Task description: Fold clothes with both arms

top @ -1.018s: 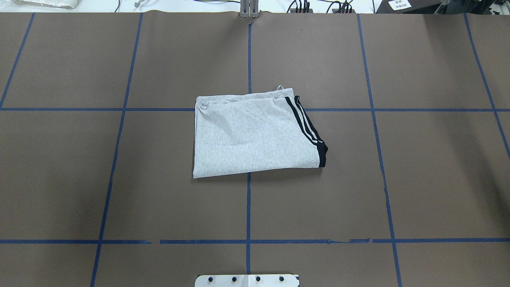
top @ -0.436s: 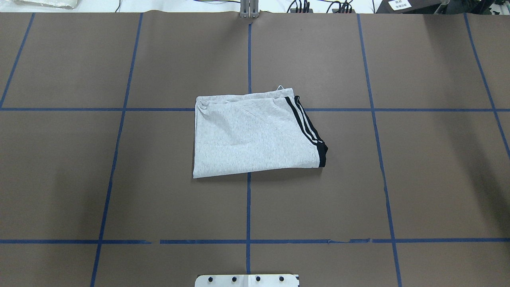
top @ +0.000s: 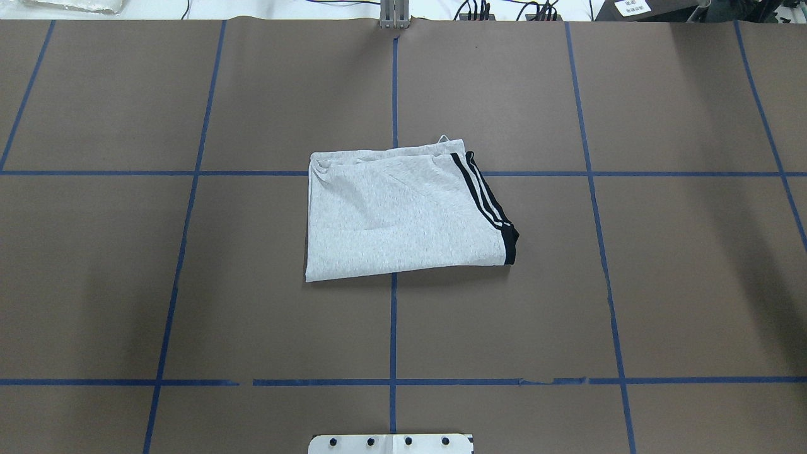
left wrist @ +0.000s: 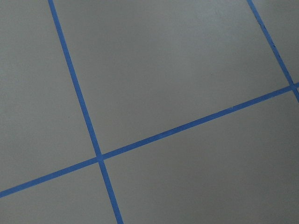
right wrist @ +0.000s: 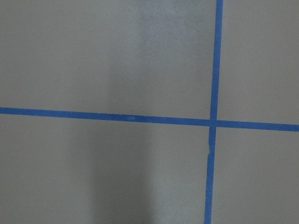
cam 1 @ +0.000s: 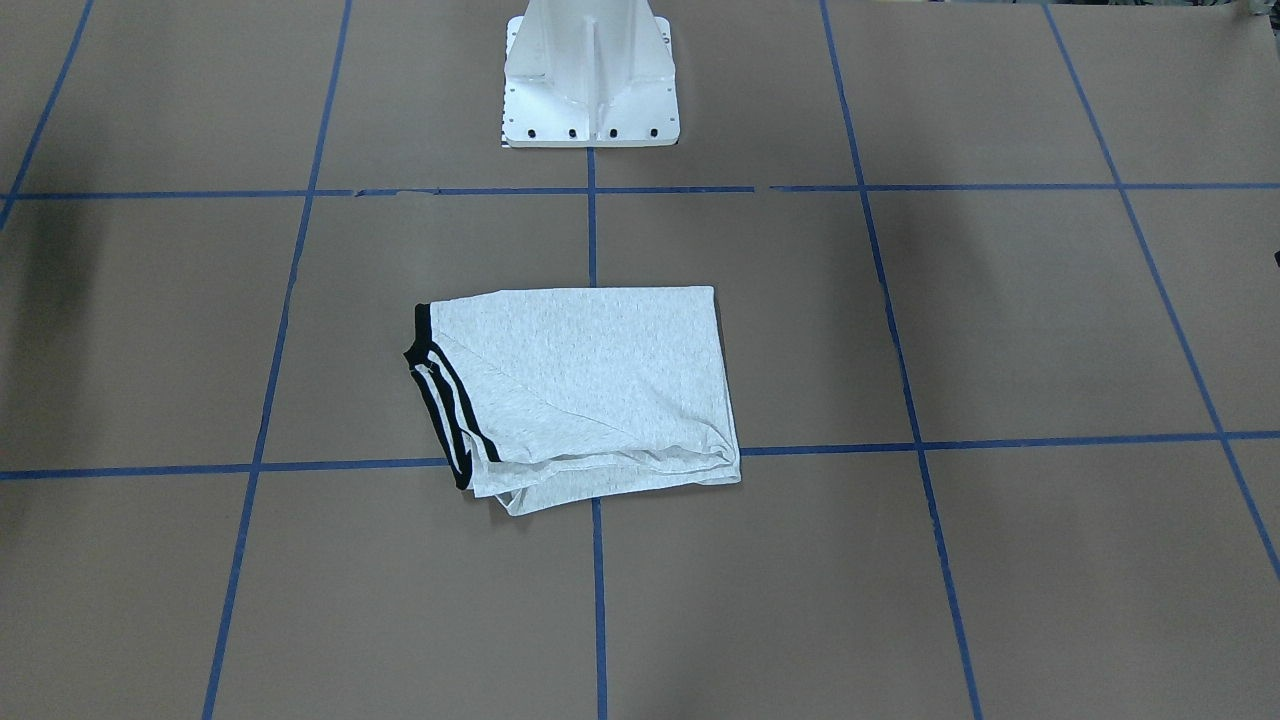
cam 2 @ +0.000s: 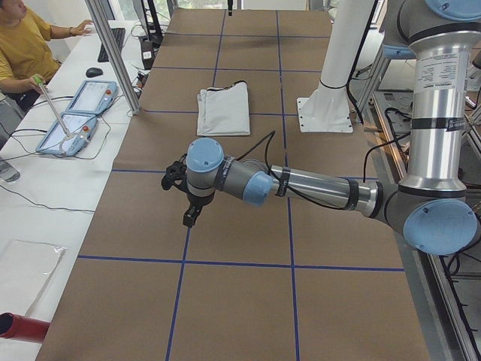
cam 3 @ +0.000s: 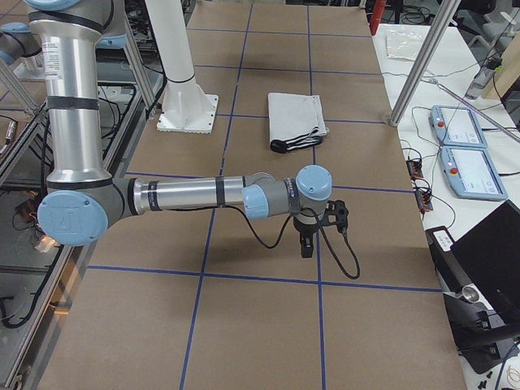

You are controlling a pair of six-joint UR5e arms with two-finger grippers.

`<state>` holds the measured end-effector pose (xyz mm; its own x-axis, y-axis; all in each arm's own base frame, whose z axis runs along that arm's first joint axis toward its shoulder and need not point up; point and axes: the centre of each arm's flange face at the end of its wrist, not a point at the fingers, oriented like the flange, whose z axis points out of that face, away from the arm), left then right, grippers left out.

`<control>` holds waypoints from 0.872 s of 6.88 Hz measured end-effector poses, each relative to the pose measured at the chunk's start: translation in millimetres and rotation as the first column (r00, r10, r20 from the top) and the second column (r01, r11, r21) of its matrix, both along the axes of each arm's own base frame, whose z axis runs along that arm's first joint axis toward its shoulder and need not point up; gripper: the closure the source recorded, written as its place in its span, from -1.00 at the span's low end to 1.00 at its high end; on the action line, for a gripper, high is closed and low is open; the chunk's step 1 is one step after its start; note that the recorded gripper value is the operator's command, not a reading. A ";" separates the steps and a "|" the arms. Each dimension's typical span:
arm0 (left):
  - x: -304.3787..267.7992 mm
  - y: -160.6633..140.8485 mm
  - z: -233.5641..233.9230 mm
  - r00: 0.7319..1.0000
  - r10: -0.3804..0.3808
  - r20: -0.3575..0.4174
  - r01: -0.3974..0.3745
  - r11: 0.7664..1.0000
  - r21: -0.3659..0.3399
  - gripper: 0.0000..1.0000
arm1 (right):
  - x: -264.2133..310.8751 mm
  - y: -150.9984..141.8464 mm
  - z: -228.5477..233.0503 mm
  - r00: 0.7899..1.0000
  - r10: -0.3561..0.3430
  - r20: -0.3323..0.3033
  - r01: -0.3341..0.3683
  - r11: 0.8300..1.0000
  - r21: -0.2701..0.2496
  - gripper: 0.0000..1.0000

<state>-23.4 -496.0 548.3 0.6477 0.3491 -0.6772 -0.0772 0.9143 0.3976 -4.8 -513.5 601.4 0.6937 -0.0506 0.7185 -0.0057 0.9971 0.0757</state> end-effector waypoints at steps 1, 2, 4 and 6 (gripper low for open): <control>0.0 0.0 0.1 1.000 0.000 0.000 0.000 1.000 0.000 -0.99 | 0.2 0.8 0.7 1.000 0.000 0.000 0.000 1.000 -0.001 -1.00; -0.1 0.0 0.0 1.000 0.000 0.000 0.000 1.000 0.000 -0.99 | 0.2 1.4 1.2 1.000 -0.001 0.000 0.001 1.000 -0.001 -1.00; -0.2 0.0 -0.4 1.000 0.000 0.000 0.000 1.000 0.001 -0.99 | 0.2 1.7 -0.1 1.000 0.000 0.001 0.000 1.000 0.000 -1.00; -0.1 0.0 0.3 1.000 0.000 0.000 0.000 1.000 0.000 -0.99 | 0.1 1.4 -1.7 1.000 0.000 0.002 0.000 1.000 0.003 -1.00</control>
